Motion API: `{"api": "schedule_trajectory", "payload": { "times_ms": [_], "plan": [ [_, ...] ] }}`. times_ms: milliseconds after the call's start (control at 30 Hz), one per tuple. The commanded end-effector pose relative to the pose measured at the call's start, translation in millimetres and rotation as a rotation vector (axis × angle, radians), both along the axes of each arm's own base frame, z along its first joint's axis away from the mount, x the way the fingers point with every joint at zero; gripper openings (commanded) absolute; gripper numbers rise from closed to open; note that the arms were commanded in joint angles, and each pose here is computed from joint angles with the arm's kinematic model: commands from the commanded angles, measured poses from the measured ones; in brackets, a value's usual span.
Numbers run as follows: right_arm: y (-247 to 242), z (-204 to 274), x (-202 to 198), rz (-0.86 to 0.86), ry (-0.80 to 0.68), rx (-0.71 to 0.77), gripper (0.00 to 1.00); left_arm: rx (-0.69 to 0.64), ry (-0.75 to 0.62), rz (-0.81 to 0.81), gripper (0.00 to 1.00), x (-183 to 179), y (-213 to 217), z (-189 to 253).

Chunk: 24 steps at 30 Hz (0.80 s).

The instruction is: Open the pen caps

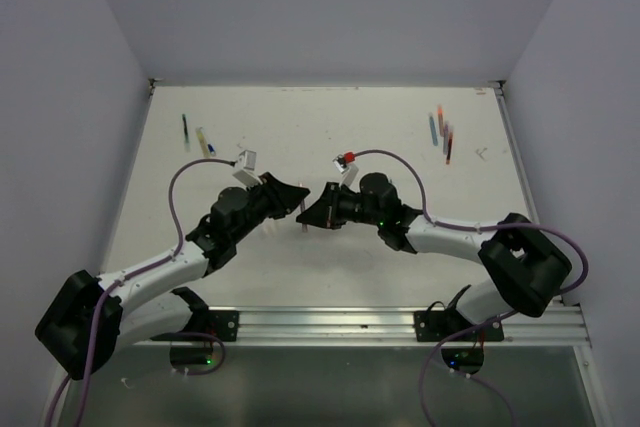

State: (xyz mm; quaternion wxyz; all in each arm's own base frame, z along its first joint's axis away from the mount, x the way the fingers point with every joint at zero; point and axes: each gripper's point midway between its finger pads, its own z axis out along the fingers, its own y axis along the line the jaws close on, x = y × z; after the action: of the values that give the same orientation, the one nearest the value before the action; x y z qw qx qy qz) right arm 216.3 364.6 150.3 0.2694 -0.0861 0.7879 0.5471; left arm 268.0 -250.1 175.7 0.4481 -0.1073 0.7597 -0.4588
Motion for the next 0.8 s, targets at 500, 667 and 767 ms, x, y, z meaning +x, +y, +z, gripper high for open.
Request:
{"api": "schedule_trajectory", "payload": {
  "times_ms": [500, 667, 767],
  "plan": [
    [0, -3, -3, 0.032, -0.068, -0.123, 0.0, -0.005, -0.072, -0.039, 0.0, 13, -7, 28],
    [-65, -12, 35, -0.367, -0.413, -0.819, 0.0, 0.105, 0.0, -0.005, 0.0, 34, -2, 24],
    [-93, -19, 38, -0.435, -0.471, -1.017, 0.0, 0.084, 0.024, 0.017, 0.0, 57, 14, 27]
  ]
}}
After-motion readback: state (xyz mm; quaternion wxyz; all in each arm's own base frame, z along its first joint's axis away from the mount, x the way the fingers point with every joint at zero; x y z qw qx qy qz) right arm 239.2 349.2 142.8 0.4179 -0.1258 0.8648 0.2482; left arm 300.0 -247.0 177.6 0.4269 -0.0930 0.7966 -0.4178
